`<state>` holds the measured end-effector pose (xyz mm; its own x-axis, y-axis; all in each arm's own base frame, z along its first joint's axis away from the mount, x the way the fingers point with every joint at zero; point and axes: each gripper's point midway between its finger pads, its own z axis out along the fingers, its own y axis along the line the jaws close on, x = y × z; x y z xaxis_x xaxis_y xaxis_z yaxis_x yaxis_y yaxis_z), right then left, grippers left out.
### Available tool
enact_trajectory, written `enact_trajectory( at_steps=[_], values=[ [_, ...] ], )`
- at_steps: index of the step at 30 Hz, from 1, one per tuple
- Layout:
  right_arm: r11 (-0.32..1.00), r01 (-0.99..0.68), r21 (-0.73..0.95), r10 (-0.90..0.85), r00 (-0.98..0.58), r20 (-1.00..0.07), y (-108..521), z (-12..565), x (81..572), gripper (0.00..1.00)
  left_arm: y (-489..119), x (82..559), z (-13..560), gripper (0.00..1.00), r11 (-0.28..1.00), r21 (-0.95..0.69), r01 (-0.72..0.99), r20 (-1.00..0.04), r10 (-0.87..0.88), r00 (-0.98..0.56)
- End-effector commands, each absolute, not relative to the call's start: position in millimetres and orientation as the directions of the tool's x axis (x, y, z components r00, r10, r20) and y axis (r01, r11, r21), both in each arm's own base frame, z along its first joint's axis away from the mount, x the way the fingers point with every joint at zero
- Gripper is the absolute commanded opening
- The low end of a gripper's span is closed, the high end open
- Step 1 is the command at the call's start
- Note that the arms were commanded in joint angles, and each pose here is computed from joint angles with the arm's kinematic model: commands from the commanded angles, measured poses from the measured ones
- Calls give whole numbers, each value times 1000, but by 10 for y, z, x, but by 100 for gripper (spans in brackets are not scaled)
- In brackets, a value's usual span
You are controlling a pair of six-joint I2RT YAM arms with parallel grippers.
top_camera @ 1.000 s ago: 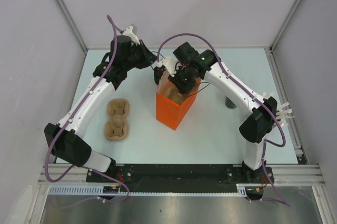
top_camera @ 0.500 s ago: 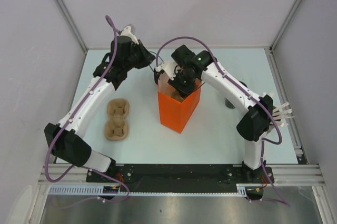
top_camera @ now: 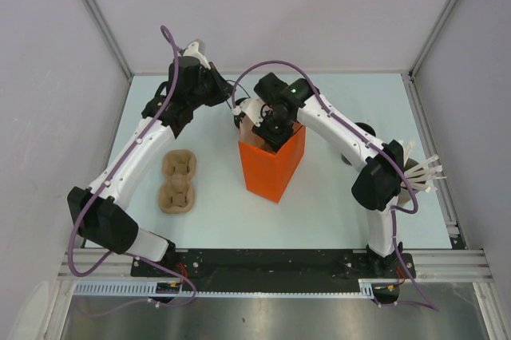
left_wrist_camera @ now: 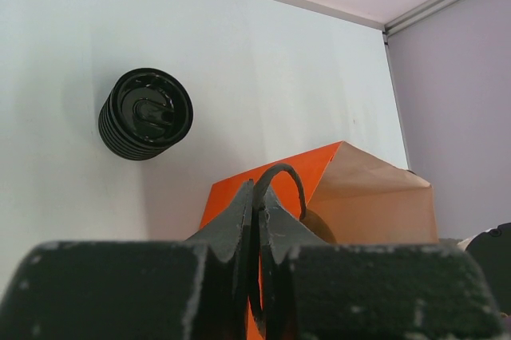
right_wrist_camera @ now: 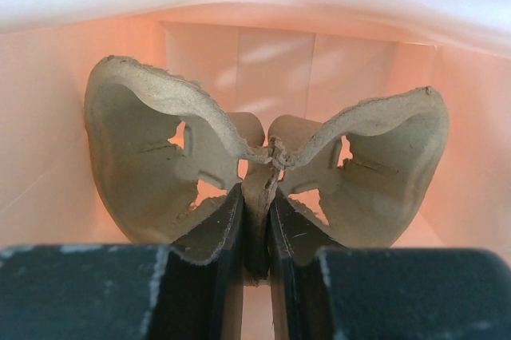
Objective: Pack the takeout coffee
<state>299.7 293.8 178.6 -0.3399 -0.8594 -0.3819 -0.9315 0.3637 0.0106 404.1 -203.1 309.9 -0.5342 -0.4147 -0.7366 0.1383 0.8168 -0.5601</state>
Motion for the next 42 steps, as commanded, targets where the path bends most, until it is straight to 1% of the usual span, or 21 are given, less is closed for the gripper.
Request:
enact_trajectory(
  at_steps=[1,16,19,23,31,34,36,42],
  values=[
    [339,-941,-13,-870,-309,-384,2977,1877,2978,18,-1983,3993,3374,7,797,-580,170,-758,-450,-473],
    [328,-944,-24,-883,-298,-362,2961,1832,2940,22,-2014,3948,3395,6,782,-596,182,-748,-457,-482],
    [330,-944,-29,-884,-298,-359,2950,1833,2945,26,-2019,3944,3389,6,781,-597,183,-746,-457,-485],
    [330,-943,-30,-884,-298,-361,2950,1839,2944,36,-2028,3951,3378,6,780,-599,182,-743,-456,-489],
    [326,-945,-33,-885,-293,-361,2942,1854,2943,46,-2033,3934,3394,6,776,-602,187,-742,-457,-490],
    [325,-945,-34,-885,-291,-364,2942,1866,2940,52,-2035,3929,3402,6,774,-604,188,-740,-459,-491],
    [325,-945,-37,-884,-290,-366,2939,1878,2940,53,-2039,3925,3395,6,773,-605,189,-739,-458,-493],
    [321,-946,-51,-874,-274,-401,2962,2013,2951,63,-2049,3920,3393,6,770,-609,191,-737,-459,-497]
  ],
)
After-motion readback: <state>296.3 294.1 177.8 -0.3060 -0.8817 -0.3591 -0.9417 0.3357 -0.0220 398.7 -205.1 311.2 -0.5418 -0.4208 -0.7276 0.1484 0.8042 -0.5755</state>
